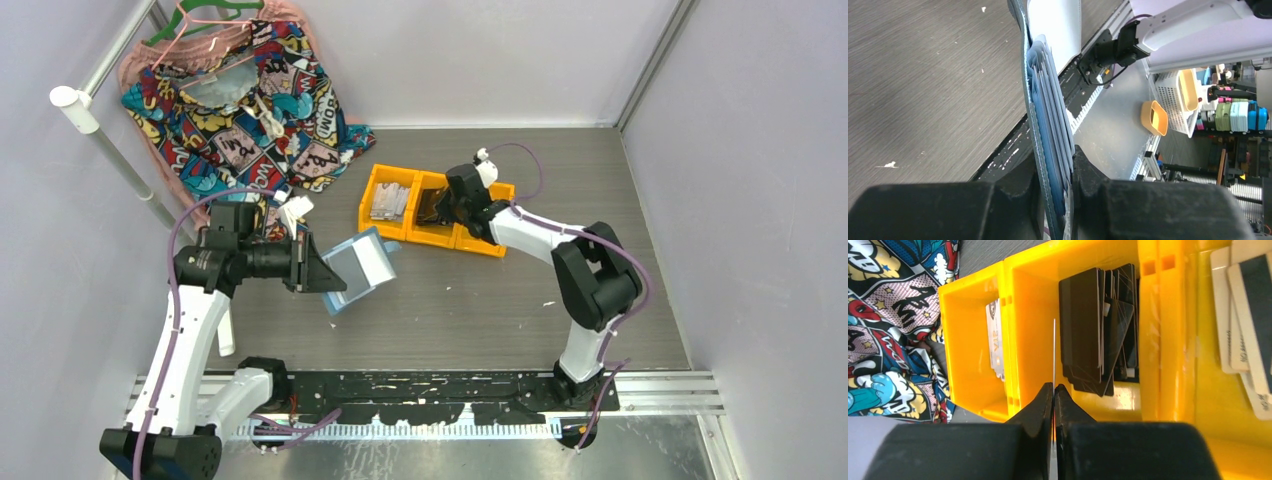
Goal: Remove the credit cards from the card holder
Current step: Place the credit card in the storage box, then remove the credit card from the card holder.
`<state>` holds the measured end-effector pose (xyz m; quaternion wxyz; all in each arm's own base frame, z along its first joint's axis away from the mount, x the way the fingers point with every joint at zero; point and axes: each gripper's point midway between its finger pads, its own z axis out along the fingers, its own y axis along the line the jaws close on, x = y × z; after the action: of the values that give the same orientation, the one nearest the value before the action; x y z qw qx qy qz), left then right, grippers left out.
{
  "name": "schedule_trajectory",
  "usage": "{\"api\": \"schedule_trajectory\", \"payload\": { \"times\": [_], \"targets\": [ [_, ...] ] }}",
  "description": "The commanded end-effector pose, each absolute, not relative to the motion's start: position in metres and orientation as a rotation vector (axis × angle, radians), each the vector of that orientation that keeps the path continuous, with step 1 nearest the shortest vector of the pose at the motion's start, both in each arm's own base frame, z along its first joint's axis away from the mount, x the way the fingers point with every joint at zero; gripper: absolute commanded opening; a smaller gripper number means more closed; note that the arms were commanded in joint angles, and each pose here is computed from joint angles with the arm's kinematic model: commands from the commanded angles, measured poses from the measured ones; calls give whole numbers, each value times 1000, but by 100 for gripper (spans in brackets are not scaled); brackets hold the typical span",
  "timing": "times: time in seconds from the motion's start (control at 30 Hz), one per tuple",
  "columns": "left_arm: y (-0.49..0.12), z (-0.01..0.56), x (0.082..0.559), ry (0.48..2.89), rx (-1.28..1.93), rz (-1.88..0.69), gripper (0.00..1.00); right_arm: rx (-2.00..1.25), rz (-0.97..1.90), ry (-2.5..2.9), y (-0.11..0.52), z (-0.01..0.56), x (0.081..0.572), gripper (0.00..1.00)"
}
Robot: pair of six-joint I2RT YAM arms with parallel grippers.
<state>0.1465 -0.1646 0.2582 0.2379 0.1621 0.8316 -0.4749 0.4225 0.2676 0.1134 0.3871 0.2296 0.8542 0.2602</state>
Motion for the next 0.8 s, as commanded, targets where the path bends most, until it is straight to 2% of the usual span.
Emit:
{"api": "schedule_trajectory", "payload": {
  "times": [0.0, 0.07, 0.17, 0.23, 0.37, 0.53, 0.7, 0.77],
  "targets": [
    [-171, 280, 134, 2170, 528, -1393, 0, 582, 703, 2036, 280, 145, 452, 11],
    [-172, 282, 131, 2161, 537, -1407, 0, 571, 711, 2018, 281, 150, 455, 15],
    [-173, 286, 127, 2146, 550, -1426, 0, 541, 725, 2003, 281, 166, 452, 33],
    [-174, 288, 127, 2134, 557, -1433, 0, 515, 742, 1982, 279, 183, 445, 48],
    [-175, 291, 126, 2119, 567, -1452, 0, 457, 835, 1891, 270, 239, 418, 61],
    [-176, 295, 125, 2093, 586, -1468, 0, 186, 1237, 1818, 298, 315, 344, 73],
    [-178, 302, 123, 2057, 614, -1506, 0, -151, 1606, 1733, 333, 362, 242, 99],
    [-179, 304, 122, 2045, 624, -1526, 0, -281, 1658, 1707, 343, 367, 208, 100]
  ]
}}
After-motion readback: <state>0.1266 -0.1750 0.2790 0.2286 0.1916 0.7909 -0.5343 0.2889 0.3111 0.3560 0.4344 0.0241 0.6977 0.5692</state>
